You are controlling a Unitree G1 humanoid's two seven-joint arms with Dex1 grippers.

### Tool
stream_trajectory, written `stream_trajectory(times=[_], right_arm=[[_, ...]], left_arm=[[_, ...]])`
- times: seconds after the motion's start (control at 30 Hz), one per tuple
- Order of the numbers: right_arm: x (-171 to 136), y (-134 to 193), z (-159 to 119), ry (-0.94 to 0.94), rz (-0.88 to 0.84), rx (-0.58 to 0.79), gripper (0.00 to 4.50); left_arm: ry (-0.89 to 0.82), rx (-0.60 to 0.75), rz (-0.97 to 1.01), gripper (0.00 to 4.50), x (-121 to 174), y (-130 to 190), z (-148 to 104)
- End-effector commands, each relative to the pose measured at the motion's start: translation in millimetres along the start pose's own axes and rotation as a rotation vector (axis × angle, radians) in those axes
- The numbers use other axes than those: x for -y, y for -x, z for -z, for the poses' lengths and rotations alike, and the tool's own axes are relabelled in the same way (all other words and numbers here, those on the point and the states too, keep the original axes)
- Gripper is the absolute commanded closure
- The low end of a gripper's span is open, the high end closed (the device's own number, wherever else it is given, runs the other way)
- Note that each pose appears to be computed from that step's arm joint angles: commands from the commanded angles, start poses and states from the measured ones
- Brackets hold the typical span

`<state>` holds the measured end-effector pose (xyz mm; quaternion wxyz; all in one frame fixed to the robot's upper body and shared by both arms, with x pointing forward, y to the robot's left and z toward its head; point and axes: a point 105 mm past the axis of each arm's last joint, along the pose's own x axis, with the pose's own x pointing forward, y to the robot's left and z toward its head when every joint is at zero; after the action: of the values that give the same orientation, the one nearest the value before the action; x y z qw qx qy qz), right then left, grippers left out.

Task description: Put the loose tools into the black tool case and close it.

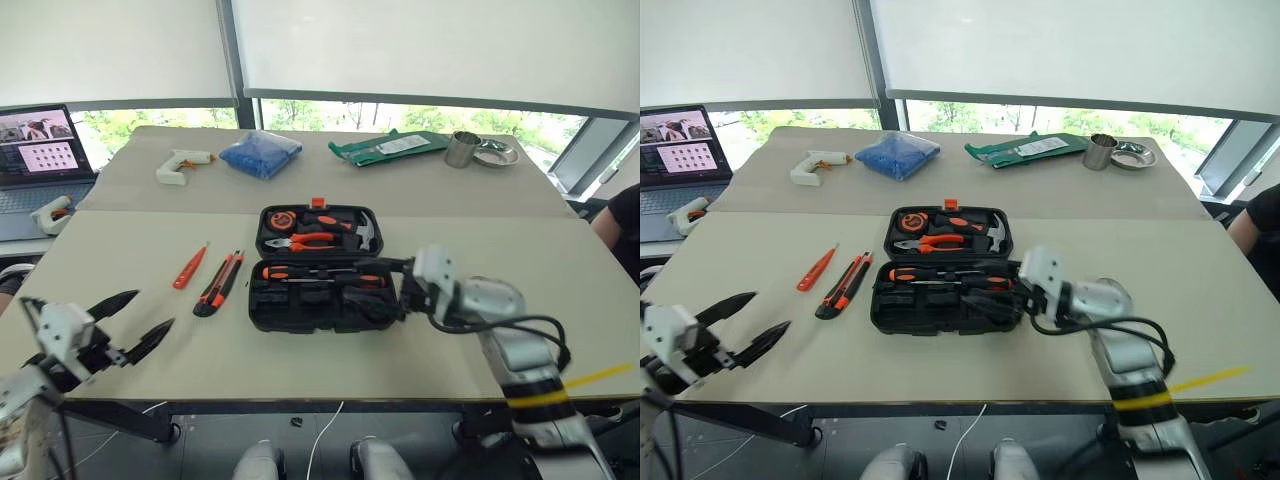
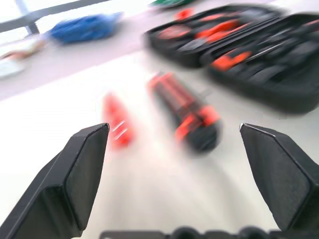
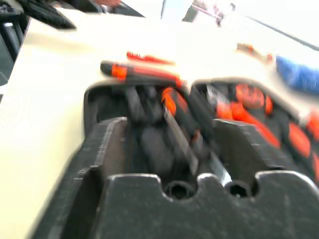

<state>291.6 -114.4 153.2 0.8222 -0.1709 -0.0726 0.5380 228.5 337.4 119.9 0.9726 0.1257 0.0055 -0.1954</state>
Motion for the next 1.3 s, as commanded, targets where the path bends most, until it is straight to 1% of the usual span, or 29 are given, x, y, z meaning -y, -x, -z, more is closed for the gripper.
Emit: stream_trajectory(times=[0.03,0.1,0.13,0.2,0.27,0.3,0.43,0.5,0.6,0.67,0.8,0.97,1.03,1.1,1.13,1.17,1.2,1.23,1.3], right_arm=[[-11.0,25.1,-16.4,0.068,0.016,0.038,0.07],[-18.7,34.6,-19.0,0.038,0.029,0.083,0.07],[-16.5,37.5,-21.3,-0.016,0.068,0.107,0.07],[-14.3,39.9,-22.7,-0.065,0.104,0.118,0.07],[-13.7,38.8,-26.5,-0.046,0.105,0.111,0.07],[-12.9,37.5,-29.1,-0.040,0.103,0.109,0.07],[-10.7,29.0,-44.0,0.009,0.061,0.102,0.07],[-5.1,25.8,-52.1,0.034,0.063,0.108,0.07],[5.0,22.6,-59.7,0.079,0.082,0.101,0.07],[11.7,21.1,-62.1,0.102,0.095,0.089,0.07],[14.9,18.5,-65.8,0.121,0.092,0.080,0.07],[14.7,16.5,-70.4,0.146,0.101,0.072,0.07],[16.2,16.4,-72.4,0.151,0.106,0.071,0.07],[17.8,16.2,-73.8,0.154,0.108,0.071,0.00],[18.2,16.0,-74.2,0.155,0.109,0.072,0.00],[18.5,15.8,-74.7,0.157,0.107,0.071,0.00],[18.6,15.6,-75.0,0.158,0.106,0.071,0.00],[18.6,15.5,-75.5,0.159,0.104,0.071,0.00],[18.5,15.7,-76.5,0.161,0.100,0.071,0.00]], left_arm=[[-0.025,0.004,-0.216,0.00,-33.2,33.5,-5.9],[0.004,-0.052,-0.283,0.00,-40.9,45.3,2.9],[0.015,-0.060,-0.287,0.00,-41.3,46.1,4.2],[0.035,-0.049,-0.283,0.00,-41.4,40.4,0.0],[0.066,-0.010,-0.238,0.00,-40.0,18.1,-14.8],[0.084,-0.014,-0.222,0.00,-40.2,6.8,-19.7],[0.178,-0.123,-0.254,0.00,-50.7,-35.4,-28.4],[0.222,-0.158,-0.215,0.00,-46.9,-61.8,-36.6],[0.295,-0.284,-0.186,0.00,-39.6,-94.7,-32.7],[0.289,-0.332,-0.131,0.00,-31.3,-116.2,-31.3],[0.276,-0.406,-0.102,0.00,-26.9,-137.9,-22.7],[0.251,-0.466,-0.104,0.00,-29.2,-148.7,-10.2],[0.254,-0.470,-0.096,0.00,-27.6,-154.7,-7.6],[0.293,-0.477,-0.047,0.53,-18.0,-161.1,-4.1],[0.306,-0.487,-0.027,0.67,-14.1,-162.6,-1.7],[0.316,-0.501,-0.012,0.99,-10.3,-163.7,2.8],[0.318,-0.516,-0.005,1.48,-8.4,-163.9,7.0],[0.324,-0.525,0.000,1.74,-6.5,-164.1,9.9],[0.333,-0.549,0.013,2.55,-3.1,-162.4,15.8]])
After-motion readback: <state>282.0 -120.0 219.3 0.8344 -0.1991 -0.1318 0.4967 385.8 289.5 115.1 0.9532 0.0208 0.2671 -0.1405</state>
